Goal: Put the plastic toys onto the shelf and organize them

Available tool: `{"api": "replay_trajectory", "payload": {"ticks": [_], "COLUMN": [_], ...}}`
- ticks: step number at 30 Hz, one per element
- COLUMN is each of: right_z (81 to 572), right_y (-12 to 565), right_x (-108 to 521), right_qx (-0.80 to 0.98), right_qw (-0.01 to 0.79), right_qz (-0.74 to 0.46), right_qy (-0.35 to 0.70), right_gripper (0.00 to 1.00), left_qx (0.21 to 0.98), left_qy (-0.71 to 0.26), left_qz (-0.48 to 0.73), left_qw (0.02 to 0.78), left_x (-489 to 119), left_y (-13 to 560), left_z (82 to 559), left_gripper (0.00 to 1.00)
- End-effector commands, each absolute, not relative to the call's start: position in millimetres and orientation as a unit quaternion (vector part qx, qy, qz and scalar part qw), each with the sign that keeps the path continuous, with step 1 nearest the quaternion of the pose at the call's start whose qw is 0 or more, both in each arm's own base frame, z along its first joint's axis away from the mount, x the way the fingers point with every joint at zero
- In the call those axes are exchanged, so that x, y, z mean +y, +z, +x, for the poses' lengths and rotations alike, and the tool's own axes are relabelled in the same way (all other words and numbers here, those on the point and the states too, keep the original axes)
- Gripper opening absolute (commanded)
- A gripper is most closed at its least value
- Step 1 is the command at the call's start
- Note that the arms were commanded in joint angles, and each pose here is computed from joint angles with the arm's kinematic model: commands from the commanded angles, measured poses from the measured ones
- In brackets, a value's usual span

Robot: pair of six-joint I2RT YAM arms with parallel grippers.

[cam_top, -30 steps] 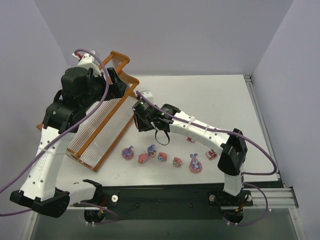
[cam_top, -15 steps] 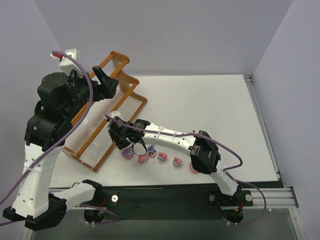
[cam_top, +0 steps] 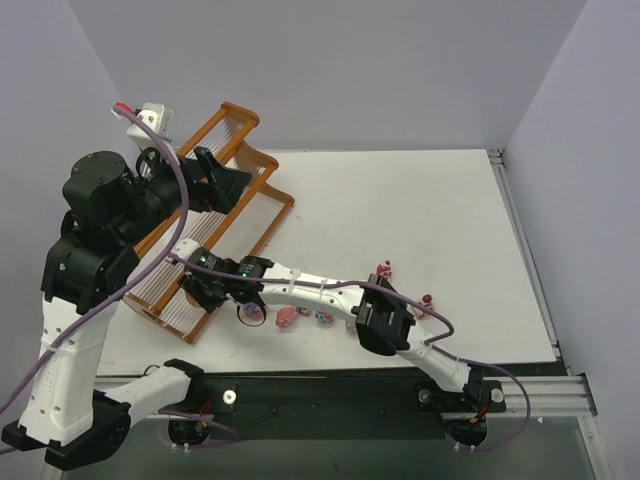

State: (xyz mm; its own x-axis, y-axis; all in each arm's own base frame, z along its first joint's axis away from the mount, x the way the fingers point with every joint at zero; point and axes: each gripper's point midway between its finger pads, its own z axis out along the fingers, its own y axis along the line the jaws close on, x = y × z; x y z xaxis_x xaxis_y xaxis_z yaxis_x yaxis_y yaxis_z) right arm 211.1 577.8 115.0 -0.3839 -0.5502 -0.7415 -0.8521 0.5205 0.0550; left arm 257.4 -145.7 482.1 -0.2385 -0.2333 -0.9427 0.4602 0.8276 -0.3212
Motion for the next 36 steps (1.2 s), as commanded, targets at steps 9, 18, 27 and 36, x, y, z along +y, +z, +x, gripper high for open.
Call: {"api": "replay_trajectory", "payload": {"ticks": [9,18,27,36], "right_z": [212,213,213,217], "right_y": [103,93,86,92], "right_x": [606,615,614,611], "right_qx": [0.768,0.762,0.778,0.787], "right_qw": [0.363,0.382,0.388,0.394], "right_qz": [-0.476,-0.477,-0.456,-0.439], "right_qy": [0.228,0.211,0.188,0.182], "right_gripper": [0.00,0.00,0.06,0.29], "left_qx": [0.707,0.716,0.726,0.734], "left_qy": [-0.287,-0.266,-0.252,-0.245], "left_qz": [0.134,0.131,0.122,0.117], "left_qw": [0.633,0.632,0.628,0.623], "left_x": [-158,-153,-150,-149], "left_y": [497,488,480,473], "left_z": [248,250,255,259], "left_gripper": [0.97,0.97,0.97,0.97]}}
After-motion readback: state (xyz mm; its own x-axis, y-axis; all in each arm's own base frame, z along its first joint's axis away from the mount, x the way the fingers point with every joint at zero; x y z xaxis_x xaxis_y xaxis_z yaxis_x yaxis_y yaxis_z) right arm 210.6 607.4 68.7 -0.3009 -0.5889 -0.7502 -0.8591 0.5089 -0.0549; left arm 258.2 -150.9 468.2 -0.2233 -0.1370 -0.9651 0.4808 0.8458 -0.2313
